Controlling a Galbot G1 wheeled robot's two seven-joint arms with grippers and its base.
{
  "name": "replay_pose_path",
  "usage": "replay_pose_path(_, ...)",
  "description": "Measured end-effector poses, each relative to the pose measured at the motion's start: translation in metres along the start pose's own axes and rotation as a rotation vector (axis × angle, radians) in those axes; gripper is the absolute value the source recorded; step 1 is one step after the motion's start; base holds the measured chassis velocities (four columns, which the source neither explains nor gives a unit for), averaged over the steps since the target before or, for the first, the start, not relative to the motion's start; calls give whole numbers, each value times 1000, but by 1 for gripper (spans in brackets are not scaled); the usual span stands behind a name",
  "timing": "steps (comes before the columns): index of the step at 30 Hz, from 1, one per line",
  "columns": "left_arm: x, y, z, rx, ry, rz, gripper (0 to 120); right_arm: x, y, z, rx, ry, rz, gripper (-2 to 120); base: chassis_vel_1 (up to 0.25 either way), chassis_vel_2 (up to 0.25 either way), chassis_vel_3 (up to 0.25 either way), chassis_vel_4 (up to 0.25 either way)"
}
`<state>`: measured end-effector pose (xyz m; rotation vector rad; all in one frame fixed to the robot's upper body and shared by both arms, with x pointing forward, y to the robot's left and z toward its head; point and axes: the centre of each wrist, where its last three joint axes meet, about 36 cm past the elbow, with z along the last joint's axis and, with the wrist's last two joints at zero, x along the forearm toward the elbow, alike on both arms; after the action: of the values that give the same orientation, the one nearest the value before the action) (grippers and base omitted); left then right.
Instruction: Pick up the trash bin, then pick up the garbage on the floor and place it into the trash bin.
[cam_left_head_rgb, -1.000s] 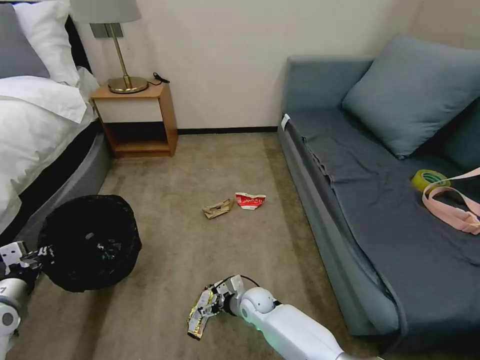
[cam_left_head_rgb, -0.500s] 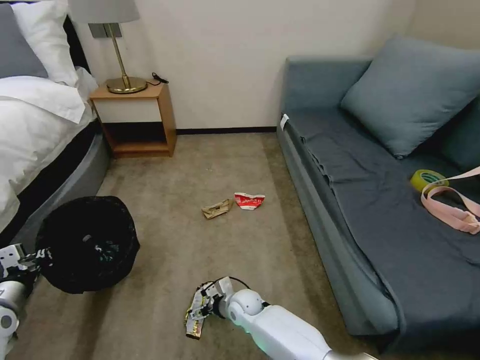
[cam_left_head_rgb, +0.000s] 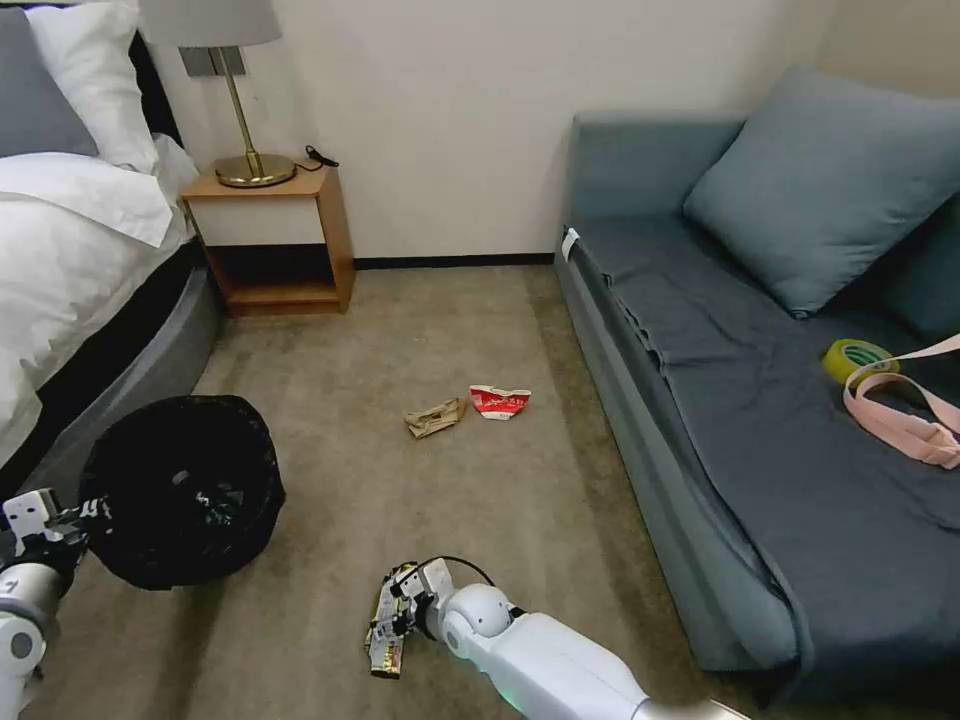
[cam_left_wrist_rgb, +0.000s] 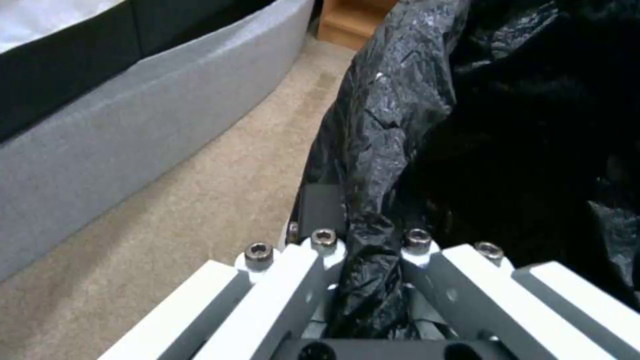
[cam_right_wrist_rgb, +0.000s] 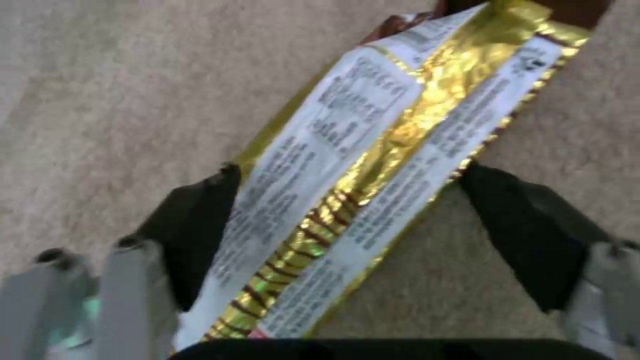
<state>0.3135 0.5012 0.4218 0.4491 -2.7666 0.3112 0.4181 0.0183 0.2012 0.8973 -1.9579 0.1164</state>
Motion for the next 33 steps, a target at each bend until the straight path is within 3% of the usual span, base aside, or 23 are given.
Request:
replay_pose_path(3, 0, 0, 0, 0, 1, 1, 2, 0, 0, 0, 5, -3, 6, 71, 0, 0, 0, 0)
replay_pose_path(21, 0, 3, 3, 4, 4, -7, 2, -4, 5, 7, 35, -2, 2, 1, 0, 0, 0, 0)
replay_pose_path(33, -2, 3, 4, 6, 3, -8, 2, 15, -24, -22, 23, -71, 37, 0, 0, 0, 0, 0)
